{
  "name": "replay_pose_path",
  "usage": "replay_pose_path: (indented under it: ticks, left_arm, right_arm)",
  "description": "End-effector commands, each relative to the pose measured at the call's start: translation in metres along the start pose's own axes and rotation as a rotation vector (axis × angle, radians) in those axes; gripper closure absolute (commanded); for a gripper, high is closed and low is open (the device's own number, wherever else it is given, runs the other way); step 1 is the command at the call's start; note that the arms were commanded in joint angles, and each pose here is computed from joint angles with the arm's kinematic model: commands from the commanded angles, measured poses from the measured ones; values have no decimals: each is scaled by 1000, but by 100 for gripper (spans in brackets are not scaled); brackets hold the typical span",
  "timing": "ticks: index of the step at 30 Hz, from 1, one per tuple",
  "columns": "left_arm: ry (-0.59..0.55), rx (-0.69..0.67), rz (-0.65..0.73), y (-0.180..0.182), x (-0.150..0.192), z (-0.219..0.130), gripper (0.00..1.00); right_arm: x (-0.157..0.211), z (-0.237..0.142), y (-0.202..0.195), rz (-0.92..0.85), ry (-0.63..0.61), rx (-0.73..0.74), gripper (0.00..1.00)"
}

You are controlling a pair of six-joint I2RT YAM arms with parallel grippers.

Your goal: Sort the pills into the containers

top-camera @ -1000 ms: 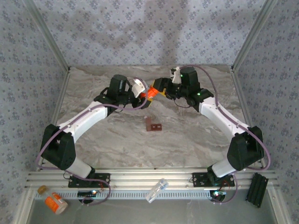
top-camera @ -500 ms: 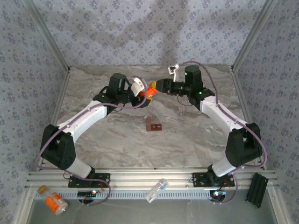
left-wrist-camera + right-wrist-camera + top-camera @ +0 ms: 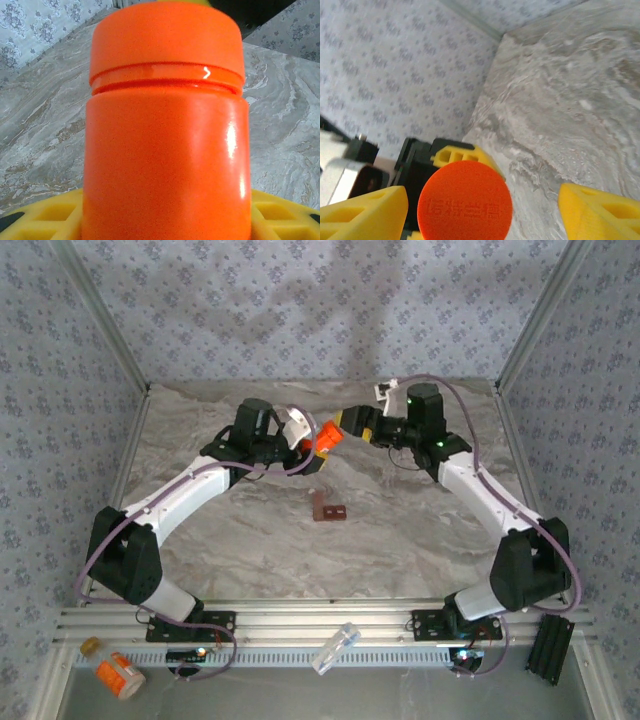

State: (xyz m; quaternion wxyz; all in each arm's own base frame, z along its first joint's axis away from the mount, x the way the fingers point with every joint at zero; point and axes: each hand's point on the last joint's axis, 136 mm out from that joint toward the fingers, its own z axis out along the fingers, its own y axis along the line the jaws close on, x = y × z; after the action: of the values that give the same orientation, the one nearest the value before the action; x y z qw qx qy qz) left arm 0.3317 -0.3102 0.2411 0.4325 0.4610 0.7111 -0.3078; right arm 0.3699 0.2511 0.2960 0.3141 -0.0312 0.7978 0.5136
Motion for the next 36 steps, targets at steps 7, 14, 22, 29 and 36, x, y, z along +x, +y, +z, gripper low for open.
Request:
replay_pose_path:
  ticks: [7, 14, 22, 29, 36]
  left_arm:
    - [-50, 5, 44, -4, -22, -6, 100]
    - [-50, 6, 42, -3, -23, -6, 100]
    - [-49, 8, 47, -4, -23, -6, 100]
    - [-53, 18, 46, -6, -24, -8, 100]
    - [-59, 66, 32, -15, -28, -11, 100]
  right_arm:
    - [-6, 8, 10, 131, -59, 79, 18]
    - [5, 26, 19, 107, -13, 65, 20]
    - [12, 25, 15, 101, -6, 62, 40]
    - [9, 24, 11, 34, -27, -30, 56]
    - [15, 16, 4, -280, 83, -292, 52]
